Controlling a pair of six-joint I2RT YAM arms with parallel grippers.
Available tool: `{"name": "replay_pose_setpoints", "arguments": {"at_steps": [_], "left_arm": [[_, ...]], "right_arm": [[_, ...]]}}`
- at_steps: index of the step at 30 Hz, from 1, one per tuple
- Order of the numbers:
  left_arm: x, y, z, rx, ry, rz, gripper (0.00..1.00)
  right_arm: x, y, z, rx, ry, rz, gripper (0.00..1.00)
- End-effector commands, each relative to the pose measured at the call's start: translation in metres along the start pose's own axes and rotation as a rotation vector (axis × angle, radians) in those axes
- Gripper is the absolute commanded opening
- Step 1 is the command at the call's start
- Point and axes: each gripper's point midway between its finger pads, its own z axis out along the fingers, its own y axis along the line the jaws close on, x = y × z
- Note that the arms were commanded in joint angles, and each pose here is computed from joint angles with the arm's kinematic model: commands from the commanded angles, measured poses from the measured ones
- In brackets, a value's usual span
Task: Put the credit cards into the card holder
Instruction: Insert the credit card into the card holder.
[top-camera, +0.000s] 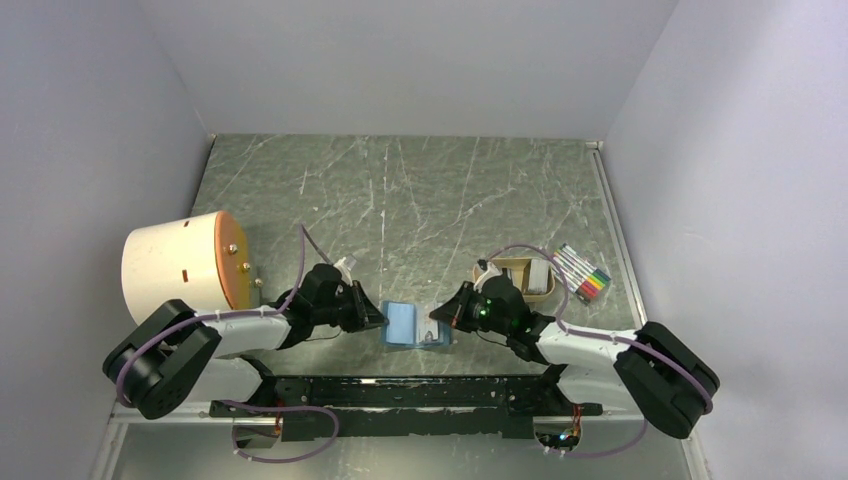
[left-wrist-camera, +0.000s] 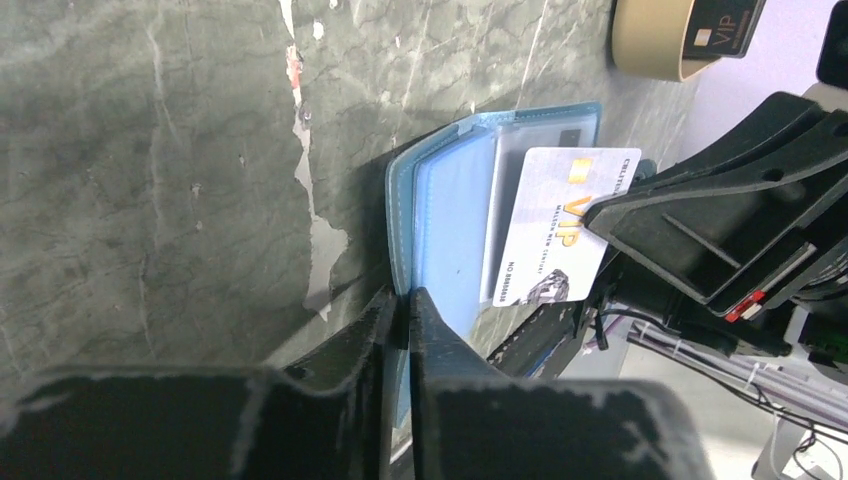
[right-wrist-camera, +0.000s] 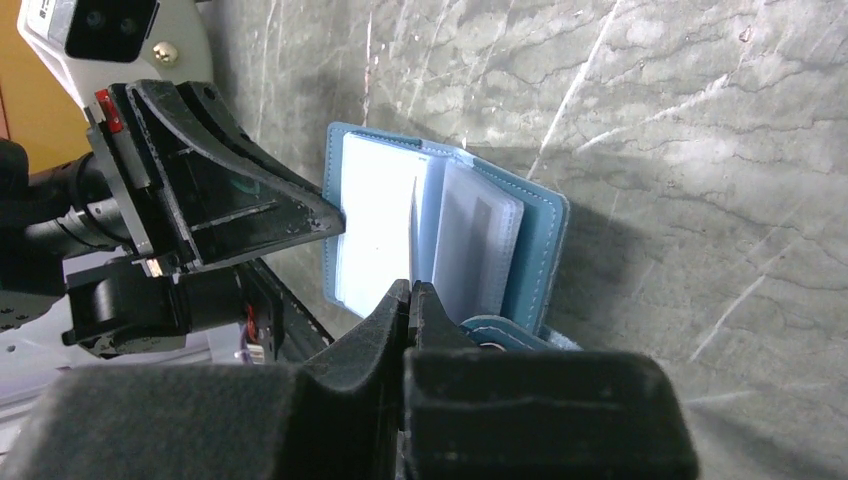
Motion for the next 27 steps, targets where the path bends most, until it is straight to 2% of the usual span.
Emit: {"name": "replay_pose_setpoints", "arguments": {"at_steps": [1, 15, 27], "left_arm": [[0.0, 0.003, -0.002, 0.006, -0.007, 0.02, 0.09], [0.003, 0.001, -0.003, 0.025, 0.001, 0.015, 0.09], [0.005, 0.002, 0.001, 0.024, 0.019, 0.01, 0.09]], "right_arm": [[-0.005, 0.004, 0.003, -0.029, -0.041, 0.023, 0.0], [0.001, -0.003, 0.012, -0.013, -0.032, 0.073, 0.0], [0.009, 0.003, 0.013, -0.08, -0.024, 0.093, 0.0]]}}
